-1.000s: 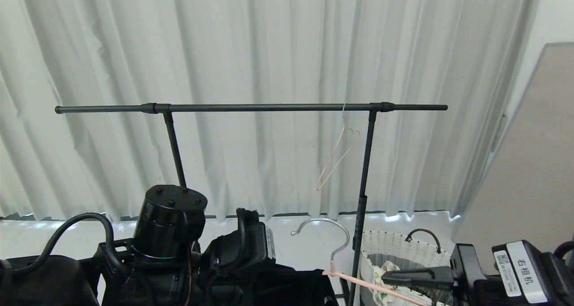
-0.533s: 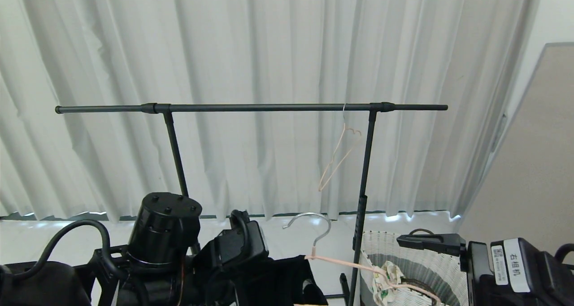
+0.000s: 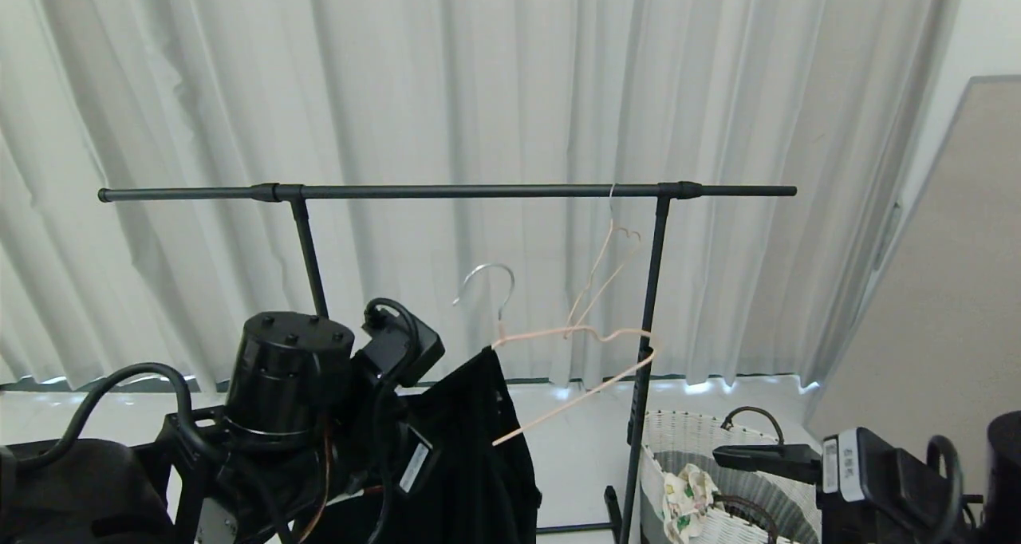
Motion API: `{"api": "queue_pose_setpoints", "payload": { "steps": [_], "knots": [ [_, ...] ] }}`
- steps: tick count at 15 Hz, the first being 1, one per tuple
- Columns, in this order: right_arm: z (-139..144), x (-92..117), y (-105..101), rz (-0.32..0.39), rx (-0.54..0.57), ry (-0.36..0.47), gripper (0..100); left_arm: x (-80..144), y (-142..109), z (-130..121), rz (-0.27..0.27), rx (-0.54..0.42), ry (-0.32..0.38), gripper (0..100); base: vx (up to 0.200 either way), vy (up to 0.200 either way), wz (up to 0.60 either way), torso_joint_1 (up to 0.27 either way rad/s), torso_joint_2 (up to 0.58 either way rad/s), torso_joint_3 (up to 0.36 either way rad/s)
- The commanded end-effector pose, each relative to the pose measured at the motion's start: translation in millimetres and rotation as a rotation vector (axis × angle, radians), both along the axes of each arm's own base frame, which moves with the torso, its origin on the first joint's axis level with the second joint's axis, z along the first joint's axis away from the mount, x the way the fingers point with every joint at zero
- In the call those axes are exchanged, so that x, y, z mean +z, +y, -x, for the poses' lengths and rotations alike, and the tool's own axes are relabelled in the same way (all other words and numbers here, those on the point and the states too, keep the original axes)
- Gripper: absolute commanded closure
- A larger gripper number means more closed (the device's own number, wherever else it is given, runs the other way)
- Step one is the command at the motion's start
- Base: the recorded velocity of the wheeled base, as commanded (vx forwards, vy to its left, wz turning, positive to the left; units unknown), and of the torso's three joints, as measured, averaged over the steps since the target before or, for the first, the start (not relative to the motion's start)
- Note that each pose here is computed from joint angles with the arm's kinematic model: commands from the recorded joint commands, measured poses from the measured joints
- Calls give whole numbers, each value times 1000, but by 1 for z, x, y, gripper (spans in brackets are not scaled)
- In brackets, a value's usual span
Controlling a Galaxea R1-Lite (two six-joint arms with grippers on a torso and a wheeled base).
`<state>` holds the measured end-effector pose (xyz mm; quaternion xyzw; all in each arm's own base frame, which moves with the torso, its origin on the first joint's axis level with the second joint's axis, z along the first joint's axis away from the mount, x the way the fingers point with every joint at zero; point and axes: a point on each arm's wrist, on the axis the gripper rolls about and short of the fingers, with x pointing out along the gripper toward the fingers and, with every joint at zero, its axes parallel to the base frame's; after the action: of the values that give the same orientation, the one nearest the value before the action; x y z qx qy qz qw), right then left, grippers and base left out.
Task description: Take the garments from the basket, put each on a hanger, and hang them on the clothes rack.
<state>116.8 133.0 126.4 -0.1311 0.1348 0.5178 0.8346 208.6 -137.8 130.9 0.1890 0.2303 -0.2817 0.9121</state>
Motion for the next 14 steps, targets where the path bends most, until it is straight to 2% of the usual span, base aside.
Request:
{"api": "queue_pose_setpoints", "payload": {
  "steps": [1, 4, 6, 8, 14],
  "knots": [
    [-26, -8, 27, -2, -77, 124, 0, 20, -12, -9, 49, 7, -65, 100, 0, 0, 0, 0, 0, 0],
    [-59, -5, 71, -108, -234, 257, 0, 30, -17, -14, 70, 0, -97, 100, 0, 0, 0, 0, 0, 0],
    [-71, -7, 90, -158, -349, 295, 0, 44, -23, -22, 103, 3, -139, 100, 0, 0, 0, 0, 0, 0],
    [-77, -13, 95, -184, -400, 288, 0, 50, -24, -24, 117, 4, -160, 100, 0, 0, 0, 0, 0, 0],
    [-89, -34, 104, -197, -497, 227, 0, 62, -23, -19, 146, -3, -190, 100, 0, 0, 0, 0, 0, 0]
  ]
}}
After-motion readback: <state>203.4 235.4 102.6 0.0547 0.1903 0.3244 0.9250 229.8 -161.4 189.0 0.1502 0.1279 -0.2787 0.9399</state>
